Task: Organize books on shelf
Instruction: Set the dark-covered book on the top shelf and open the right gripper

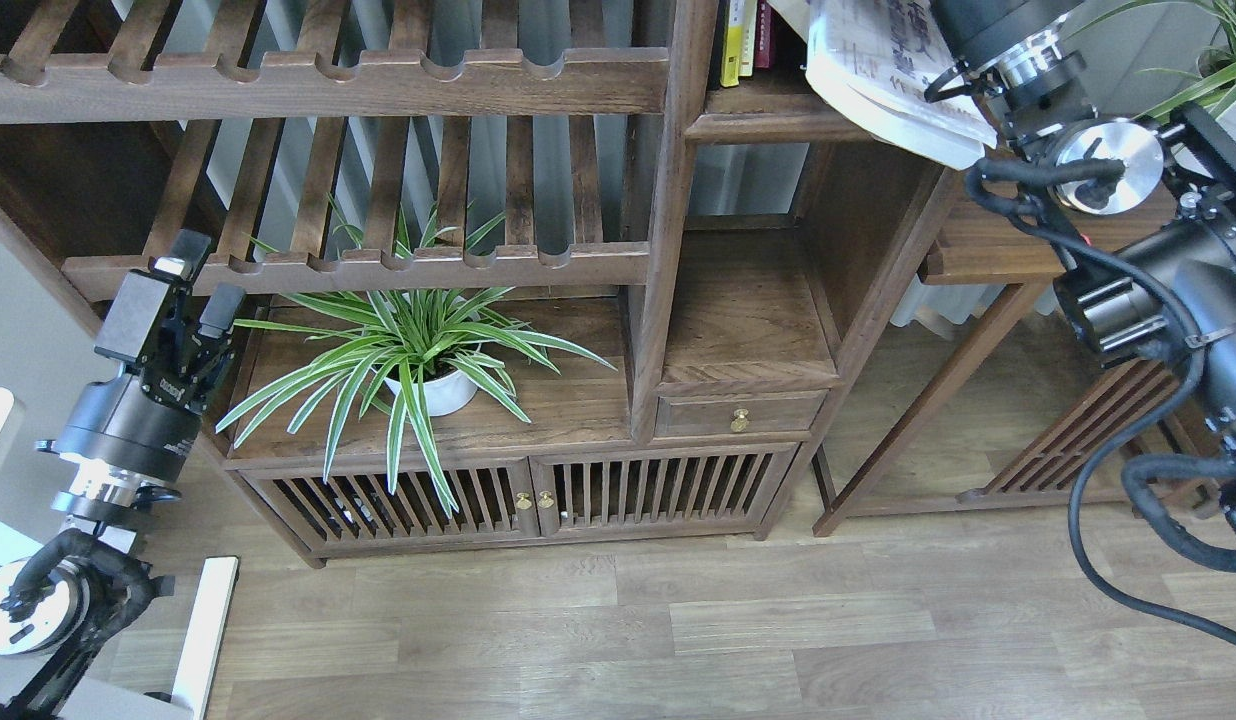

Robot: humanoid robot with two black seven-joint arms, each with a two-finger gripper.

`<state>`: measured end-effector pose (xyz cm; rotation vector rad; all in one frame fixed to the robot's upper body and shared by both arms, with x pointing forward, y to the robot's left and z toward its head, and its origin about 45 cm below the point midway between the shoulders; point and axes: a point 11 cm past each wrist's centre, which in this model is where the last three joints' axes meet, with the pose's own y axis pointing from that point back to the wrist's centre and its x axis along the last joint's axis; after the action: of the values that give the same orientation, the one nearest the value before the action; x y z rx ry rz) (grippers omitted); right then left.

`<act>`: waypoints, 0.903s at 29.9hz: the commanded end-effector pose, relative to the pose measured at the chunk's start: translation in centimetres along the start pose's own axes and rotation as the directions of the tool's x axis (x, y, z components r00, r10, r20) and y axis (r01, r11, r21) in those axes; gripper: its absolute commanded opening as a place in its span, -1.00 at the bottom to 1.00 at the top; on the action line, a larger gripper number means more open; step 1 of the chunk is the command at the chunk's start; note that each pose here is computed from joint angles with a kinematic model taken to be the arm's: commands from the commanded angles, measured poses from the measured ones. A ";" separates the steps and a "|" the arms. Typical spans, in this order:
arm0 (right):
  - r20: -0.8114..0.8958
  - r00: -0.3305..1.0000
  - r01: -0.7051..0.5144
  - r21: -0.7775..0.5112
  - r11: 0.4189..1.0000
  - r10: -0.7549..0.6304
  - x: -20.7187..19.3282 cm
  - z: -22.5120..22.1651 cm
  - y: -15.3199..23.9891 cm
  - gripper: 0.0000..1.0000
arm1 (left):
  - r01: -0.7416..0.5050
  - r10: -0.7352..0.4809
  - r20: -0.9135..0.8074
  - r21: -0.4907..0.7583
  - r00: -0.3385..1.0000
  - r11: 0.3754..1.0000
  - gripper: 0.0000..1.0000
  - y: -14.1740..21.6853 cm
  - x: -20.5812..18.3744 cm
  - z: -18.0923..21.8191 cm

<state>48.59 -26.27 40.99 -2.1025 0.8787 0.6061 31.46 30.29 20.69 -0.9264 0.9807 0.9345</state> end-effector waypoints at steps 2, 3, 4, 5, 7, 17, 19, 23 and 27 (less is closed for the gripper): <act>-0.007 1.000 -0.016 0.012 1.000 0.017 0.4 -0.5 -0.2 -0.87 | 0.001 -0.001 0.000 0.000 1.000 1.000 0.98 0.0 0.0 0.0; -0.010 1.000 -0.026 0.014 1.000 0.027 0.7 -0.6 -0.1 -0.87 | 0.001 -0.001 0.000 0.000 1.000 1.000 0.98 0.0 0.0 0.0; -0.013 0.999 -0.035 0.016 0.999 0.035 1.0 -0.7 0.0 -0.87 | 0.001 -0.001 0.000 0.000 1.000 1.000 0.98 0.0 0.0 0.0; -0.017 0.999 -0.044 0.016 0.999 0.044 1.2 -0.8 0.1 -0.87 | 0.001 -0.001 0.000 0.000 1.000 1.000 0.98 0.0 0.0 0.0; -0.036 0.997 -0.068 0.016 0.998 0.069 1.9 -1.1 0.5 -0.86 | 0.001 -0.001 0.000 0.000 1.000 1.000 0.98 0.0 0.0 0.0; -0.082 0.988 -0.125 0.045 0.991 0.129 3.3 -2.9 0.6 -0.83 | 0.001 -0.001 -0.001 -0.001 1.000 1.000 0.98 0.0 0.0 0.0; -0.087 0.987 -0.132 0.055 0.990 0.136 3.4 -3.4 0.4 -0.79 | 0.001 -0.001 -0.001 -0.001 1.000 1.000 0.98 0.0 0.0 0.0; -0.081 0.988 -0.124 0.053 0.991 0.128 3.2 -3.1 0.0 -0.75 | 0.001 -0.001 -0.001 -0.002 1.000 1.000 0.98 0.0 0.0 0.0; -0.080 0.988 -0.128 0.049 0.991 0.132 3.3 -2.8 0.1 -0.62 | -0.001 0.001 0.001 -0.005 1.000 1.000 0.98 0.1 0.0 0.1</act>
<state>51.05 -29.94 40.68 -2.0524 1.0711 0.5596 31.45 30.30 20.74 -0.9281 0.9792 0.9348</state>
